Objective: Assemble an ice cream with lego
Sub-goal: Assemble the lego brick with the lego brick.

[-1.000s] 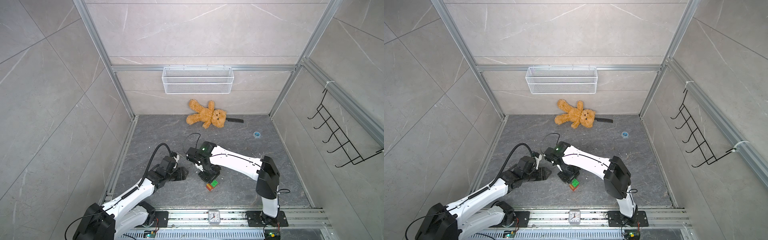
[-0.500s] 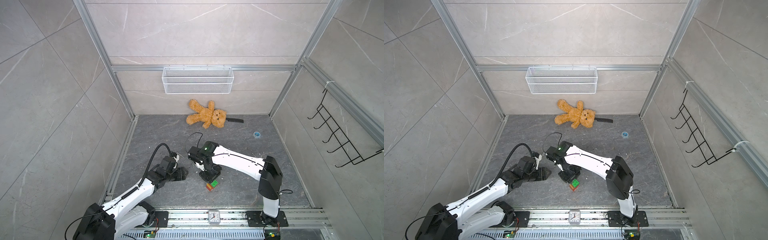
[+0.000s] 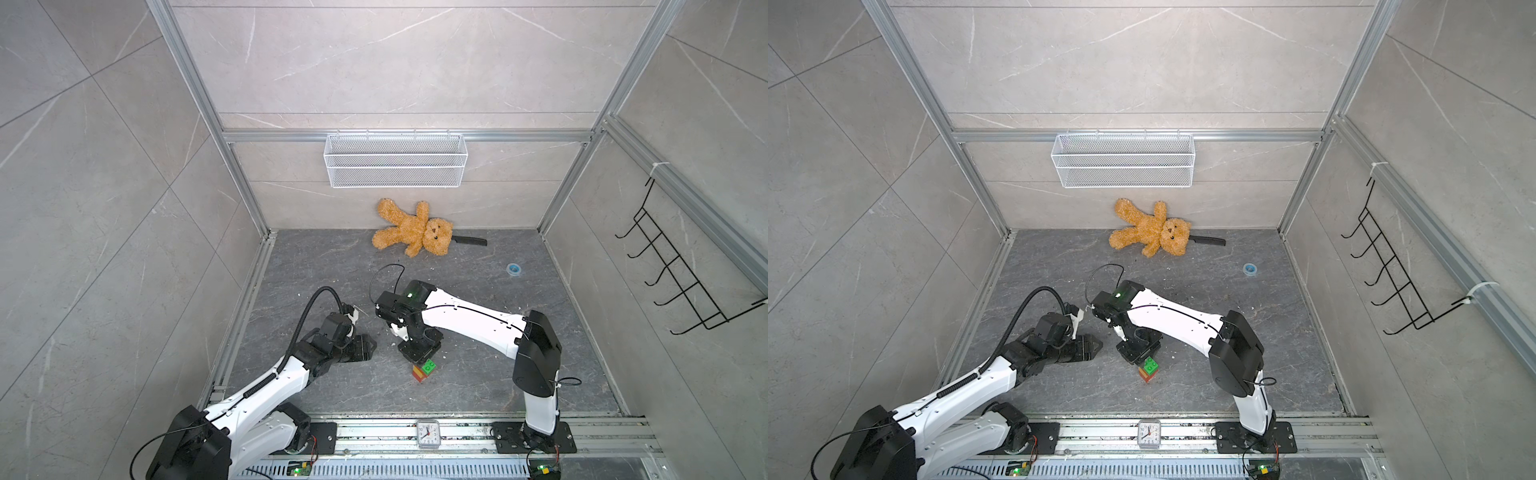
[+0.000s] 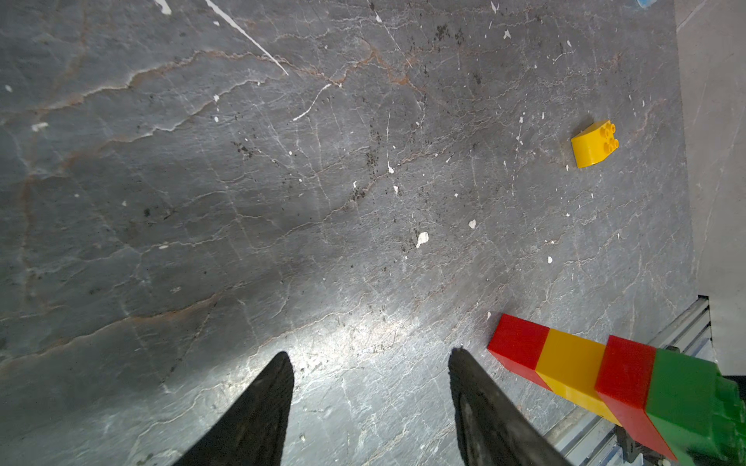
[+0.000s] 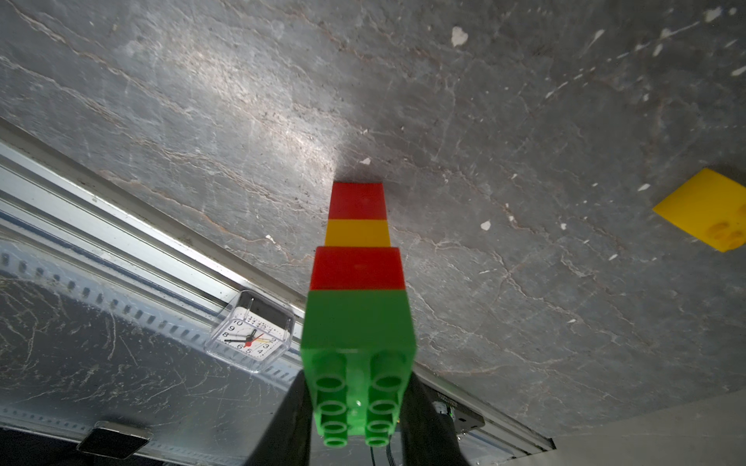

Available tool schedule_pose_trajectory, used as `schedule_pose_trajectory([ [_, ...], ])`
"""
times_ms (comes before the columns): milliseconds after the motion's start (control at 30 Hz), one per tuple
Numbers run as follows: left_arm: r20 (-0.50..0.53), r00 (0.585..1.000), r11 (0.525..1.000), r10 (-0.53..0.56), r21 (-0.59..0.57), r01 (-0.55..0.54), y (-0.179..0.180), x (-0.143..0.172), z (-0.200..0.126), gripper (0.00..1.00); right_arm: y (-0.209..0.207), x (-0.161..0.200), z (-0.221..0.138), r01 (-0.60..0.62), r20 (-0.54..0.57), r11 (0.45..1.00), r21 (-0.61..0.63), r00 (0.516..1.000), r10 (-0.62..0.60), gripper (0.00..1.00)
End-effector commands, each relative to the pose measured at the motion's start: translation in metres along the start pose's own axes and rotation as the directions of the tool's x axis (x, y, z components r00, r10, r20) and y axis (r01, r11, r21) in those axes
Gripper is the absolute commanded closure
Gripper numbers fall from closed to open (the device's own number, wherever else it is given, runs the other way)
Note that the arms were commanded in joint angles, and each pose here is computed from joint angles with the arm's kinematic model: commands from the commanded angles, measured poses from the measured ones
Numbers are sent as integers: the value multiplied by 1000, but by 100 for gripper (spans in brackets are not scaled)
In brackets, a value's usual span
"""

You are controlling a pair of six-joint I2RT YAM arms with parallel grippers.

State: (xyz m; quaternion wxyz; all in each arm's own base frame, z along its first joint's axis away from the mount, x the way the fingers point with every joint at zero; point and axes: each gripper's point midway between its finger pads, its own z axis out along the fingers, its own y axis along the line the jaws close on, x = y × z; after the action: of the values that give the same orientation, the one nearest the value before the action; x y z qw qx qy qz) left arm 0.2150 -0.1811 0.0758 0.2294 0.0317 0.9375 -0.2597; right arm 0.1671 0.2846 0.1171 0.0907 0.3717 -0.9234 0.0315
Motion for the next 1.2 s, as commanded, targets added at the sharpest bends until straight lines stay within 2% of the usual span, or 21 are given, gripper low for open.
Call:
schedule_pose_trajectory([
  [0,3,1000,1000,15,10,-15,-3,-2,0,36,-7,-13,33,-6,-47,999,51,999,8,58],
  [100,8,1000,1000,18,12,-18,-5,-4,-1,36,-8,-15,27,-10,-23,998,55,1000,12,49],
  [267,12,1000,1000,20,15,-20,-7,-6,-2,36,-12,-20,14,-20,30,997,72,999,17,39],
  [467,21,999,999,27,20,-28,-11,-12,-5,36,-16,-27,-12,-53,155,995,80,987,40,25],
  [633,24,999,999,35,33,-35,-16,-16,-7,35,-19,-21,-44,-126,310,992,32,944,110,19],
  [700,28,999,998,35,50,-36,-20,-18,-8,30,-23,-13,-54,-169,362,986,11,920,154,18],
  [800,31,999,994,43,102,-46,-31,-20,-8,23,-28,4,-64,-226,435,973,-51,872,226,19],
  [867,34,998,986,54,154,-59,-43,-23,-8,18,-28,13,-66,-248,471,961,-119,839,274,23],
  [933,38,997,971,74,225,-80,-59,-24,-9,15,-29,20,-63,-258,478,952,-163,823,305,38],
  [1000,47,996,961,72,264,-82,-68,-27,-10,15,-27,21,-58,-255,466,950,-182,828,311,47],
  [1167,46,996,954,71,290,-81,-76,-23,-10,14,-17,11,-44,-205,421,963,-178,868,263,49],
])
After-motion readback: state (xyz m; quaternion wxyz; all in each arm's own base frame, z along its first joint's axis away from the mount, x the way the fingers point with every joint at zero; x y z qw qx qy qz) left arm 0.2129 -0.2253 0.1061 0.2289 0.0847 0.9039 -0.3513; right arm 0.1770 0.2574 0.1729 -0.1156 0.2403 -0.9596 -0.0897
